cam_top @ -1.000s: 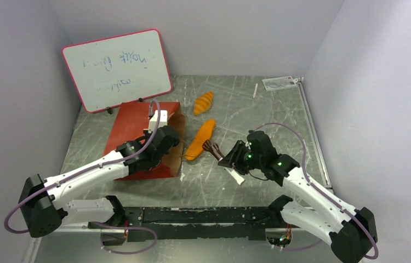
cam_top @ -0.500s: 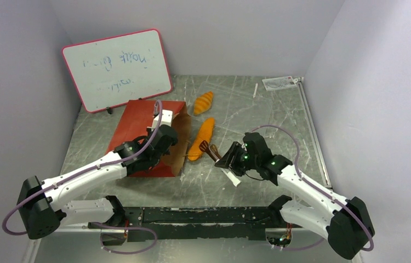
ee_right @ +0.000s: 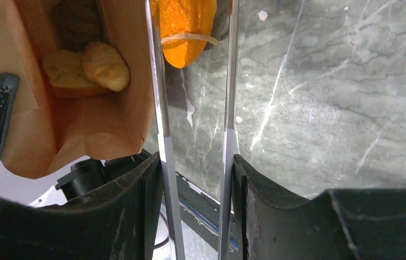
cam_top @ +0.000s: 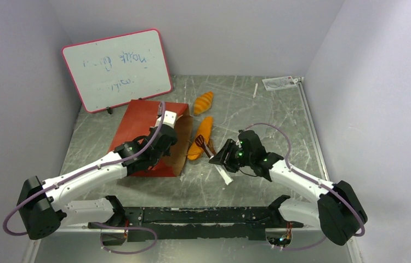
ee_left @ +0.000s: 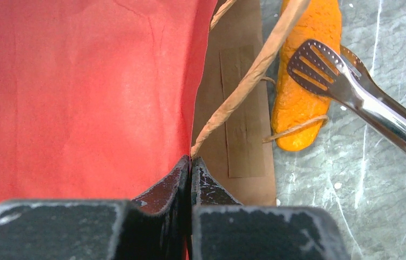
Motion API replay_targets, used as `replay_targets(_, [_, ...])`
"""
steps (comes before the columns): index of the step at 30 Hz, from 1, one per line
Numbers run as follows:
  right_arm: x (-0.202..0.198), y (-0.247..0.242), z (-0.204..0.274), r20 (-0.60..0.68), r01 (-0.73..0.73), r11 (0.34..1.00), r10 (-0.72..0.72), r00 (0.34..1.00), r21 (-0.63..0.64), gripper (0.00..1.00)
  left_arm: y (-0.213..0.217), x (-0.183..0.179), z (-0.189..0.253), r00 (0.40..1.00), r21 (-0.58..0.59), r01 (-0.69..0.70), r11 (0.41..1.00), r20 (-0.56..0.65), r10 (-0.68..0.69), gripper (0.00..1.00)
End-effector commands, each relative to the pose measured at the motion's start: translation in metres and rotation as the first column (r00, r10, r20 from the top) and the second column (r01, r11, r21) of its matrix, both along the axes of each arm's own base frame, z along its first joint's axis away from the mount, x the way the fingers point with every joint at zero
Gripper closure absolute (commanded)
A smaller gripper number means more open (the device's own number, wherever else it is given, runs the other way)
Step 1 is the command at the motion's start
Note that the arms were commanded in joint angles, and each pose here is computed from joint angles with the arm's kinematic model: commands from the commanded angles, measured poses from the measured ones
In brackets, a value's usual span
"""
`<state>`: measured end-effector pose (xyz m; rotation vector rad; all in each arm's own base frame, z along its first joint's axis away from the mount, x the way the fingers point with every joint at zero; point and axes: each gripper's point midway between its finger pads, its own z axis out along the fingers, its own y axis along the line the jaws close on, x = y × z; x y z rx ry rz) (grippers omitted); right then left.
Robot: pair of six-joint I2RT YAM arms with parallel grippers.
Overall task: Take the fake bread out of the paper bag
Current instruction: Pick up the fake bread from the center of the board.
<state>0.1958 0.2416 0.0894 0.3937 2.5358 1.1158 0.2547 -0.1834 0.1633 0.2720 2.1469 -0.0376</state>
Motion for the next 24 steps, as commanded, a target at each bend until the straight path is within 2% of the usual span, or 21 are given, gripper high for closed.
replay_targets(1, [0.016,0.014,0.014,0.057,-0.027,0.998,0.023,0.998,0.062,0.51,-0.012,0.002,0.001,0.998,-0.026,0.063,0.998,0.011,-0.062,0.93])
replay_targets(3, [0.019,0.017,0.012,0.054,-0.036,0.998,0.033,0.998,0.060,0.52,-0.011,0.002,0.001,0.998,-0.027,0.064,0.998,0.010,-0.064,0.93])
replay_targets(5, [0.021,0.018,0.010,0.048,-0.044,0.997,0.040,0.998,0.068,0.58,-0.010,0.002,0.001,0.998,-0.026,0.061,0.998,0.011,-0.061,0.93])
replay_targets(6, [0.022,0.019,0.009,0.045,-0.046,0.996,0.042,0.998,0.072,0.63,-0.009,0.002,0.001,0.998,-0.026,0.057,0.998,0.012,-0.057,0.93])
replay_targets(9, [0.023,0.019,0.012,0.046,-0.046,0.996,0.043,0.998,0.082,0.89,-0.005,0.002,0.004,0.999,-0.041,0.033,0.999,0.019,-0.032,0.93])
replay_targets(11, [0.024,0.018,0.021,0.065,-0.042,0.996,0.036,0.997,0.085,1.00,-0.001,0.002,0.006,1.000,-0.062,0.002,0.998,0.019,0.000,0.93])
replay_targets(18, [0.035,0.006,0.063,0.206,0.010,0.997,-0.024,0.978,0.073,1.00,0.008,-0.007,0.005,0.999,-0.102,-0.048,0.994,-0.010,0.047,0.93])
replay_targets(24, [0.050,-0.003,0.099,0.320,0.091,0.989,-0.124,0.939,0.116,1.00,0.009,-0.013,0.005,0.998,-0.122,-0.054,0.991,-0.032,0.051,0.93])
